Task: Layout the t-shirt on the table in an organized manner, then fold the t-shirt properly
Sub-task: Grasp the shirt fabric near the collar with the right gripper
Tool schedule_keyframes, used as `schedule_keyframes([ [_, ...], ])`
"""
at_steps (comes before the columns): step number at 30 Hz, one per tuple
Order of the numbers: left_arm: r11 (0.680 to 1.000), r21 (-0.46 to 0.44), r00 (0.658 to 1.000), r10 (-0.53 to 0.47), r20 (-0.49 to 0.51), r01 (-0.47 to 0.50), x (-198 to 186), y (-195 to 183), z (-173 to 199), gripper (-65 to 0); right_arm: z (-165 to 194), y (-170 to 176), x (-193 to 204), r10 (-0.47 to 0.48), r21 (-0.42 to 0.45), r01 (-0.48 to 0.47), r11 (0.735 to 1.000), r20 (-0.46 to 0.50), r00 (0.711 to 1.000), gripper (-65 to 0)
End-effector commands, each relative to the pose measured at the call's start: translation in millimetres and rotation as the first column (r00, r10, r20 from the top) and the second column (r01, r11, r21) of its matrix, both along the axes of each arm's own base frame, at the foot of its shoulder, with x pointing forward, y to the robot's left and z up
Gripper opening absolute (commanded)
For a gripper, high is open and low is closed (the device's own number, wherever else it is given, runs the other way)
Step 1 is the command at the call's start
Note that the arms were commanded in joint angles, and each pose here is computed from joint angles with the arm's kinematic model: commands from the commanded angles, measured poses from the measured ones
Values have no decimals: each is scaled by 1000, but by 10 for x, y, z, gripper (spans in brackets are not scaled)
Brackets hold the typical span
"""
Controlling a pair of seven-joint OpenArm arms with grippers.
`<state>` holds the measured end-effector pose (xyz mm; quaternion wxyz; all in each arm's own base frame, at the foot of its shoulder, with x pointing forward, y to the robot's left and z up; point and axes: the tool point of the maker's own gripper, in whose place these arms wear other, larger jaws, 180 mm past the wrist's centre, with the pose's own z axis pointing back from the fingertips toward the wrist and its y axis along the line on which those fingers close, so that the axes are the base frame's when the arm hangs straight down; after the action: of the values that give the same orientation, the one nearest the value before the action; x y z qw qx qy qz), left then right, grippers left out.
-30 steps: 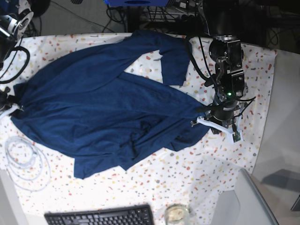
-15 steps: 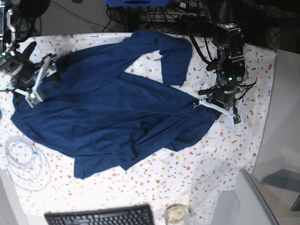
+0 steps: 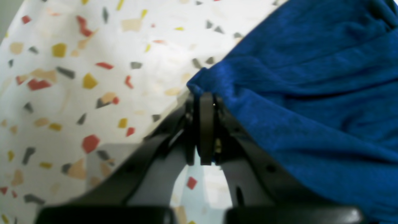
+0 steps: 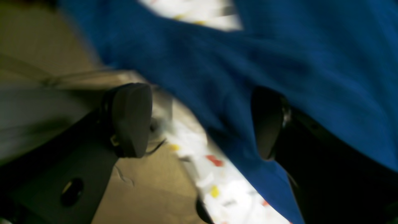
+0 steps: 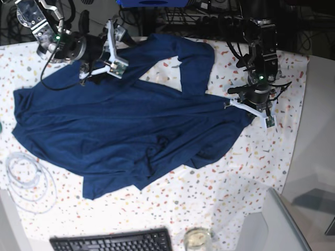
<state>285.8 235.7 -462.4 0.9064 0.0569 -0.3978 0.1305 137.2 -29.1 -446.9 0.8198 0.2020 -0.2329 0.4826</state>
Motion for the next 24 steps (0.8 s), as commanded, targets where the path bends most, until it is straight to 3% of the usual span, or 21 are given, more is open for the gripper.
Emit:
schedule_keyframes([
  [1, 1000, 29, 999, 6, 43, -7, 88, 114, 129, -650, 102, 136, 37, 34, 45, -35, 998, 30, 999, -197],
  [8, 998, 33, 998, 53, 46, -55, 44, 272, 147, -650, 111, 509, -40, 174, 70, -176, 982, 41, 984, -195],
  [17, 997, 41, 998, 68, 15, -68, -145, 331, 73, -650, -262, 613, 173, 142, 28, -141, 990, -33, 989, -215],
  [18, 997, 41, 998, 68, 7, -68, -180, 331, 53, -650, -301, 599, 179, 138, 20, -137, 990, -42, 990, -249],
  [20, 997, 41, 998, 64, 4, -64, -207, 315, 45, -650, -380, 550, 173, 129, 4, -129, 992, -62, 990, -378],
  [23, 997, 40, 998, 63, 1, -63, -219, 308, 36, -650, -425, 502, 193, 118, -9, -119, 993, -73, 990, -645],
  [24, 997, 39, 998, 64, 0, -64, -226, 307, 32, -650, -412, 508, 203, 118, -6, -118, 993, -68, 991, -650],
])
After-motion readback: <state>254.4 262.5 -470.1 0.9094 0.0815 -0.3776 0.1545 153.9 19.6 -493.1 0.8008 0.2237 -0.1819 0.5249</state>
